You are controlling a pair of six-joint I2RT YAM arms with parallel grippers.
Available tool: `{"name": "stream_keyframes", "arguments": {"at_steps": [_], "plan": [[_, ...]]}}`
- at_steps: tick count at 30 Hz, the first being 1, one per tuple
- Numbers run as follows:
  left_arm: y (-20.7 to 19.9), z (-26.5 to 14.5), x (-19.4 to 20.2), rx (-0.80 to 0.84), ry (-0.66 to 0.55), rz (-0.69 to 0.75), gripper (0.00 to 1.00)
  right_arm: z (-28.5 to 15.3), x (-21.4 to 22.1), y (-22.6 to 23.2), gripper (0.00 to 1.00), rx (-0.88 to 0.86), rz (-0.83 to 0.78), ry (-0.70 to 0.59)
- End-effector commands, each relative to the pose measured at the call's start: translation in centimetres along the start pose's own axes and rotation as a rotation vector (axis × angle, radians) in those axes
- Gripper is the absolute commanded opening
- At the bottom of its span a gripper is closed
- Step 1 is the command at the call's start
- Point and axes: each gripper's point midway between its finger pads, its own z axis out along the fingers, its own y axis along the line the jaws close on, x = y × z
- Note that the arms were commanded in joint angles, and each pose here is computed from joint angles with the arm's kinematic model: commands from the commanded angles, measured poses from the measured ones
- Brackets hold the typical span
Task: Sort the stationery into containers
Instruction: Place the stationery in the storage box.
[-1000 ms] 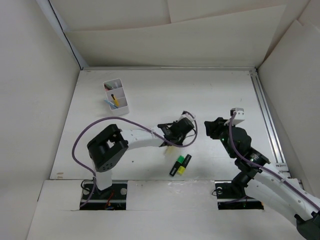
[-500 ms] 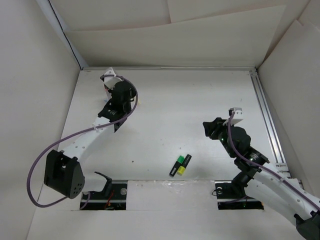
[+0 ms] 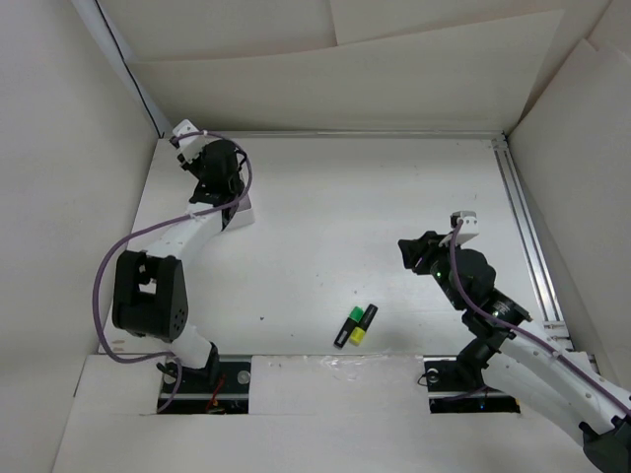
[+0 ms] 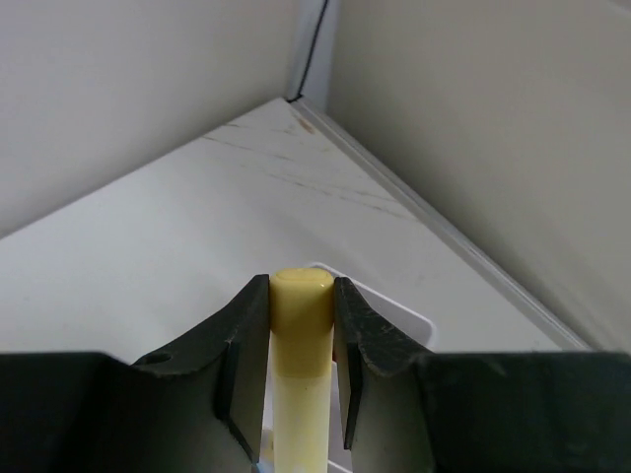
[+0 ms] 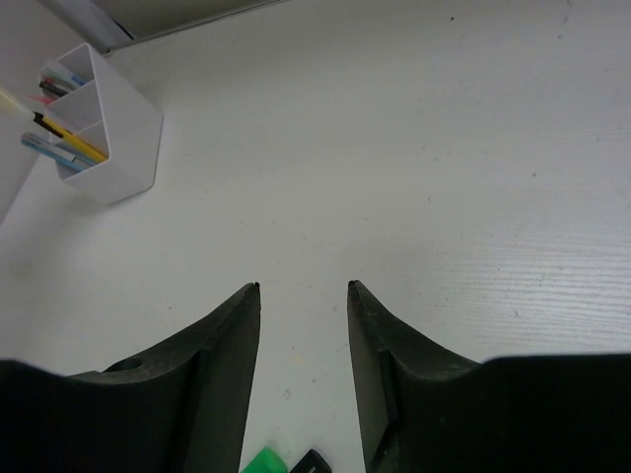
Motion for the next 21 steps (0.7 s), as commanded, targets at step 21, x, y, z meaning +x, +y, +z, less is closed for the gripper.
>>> {"name": "stream_keyframes", "arguments": {"at_steps": [21], "plan": [[-0.6, 3.7, -4.8, -0.066, -0.164, 0.032, 0.00, 0.1, -1.7, 1.7, 0.46, -0.084, 0.002, -0.058]]}}
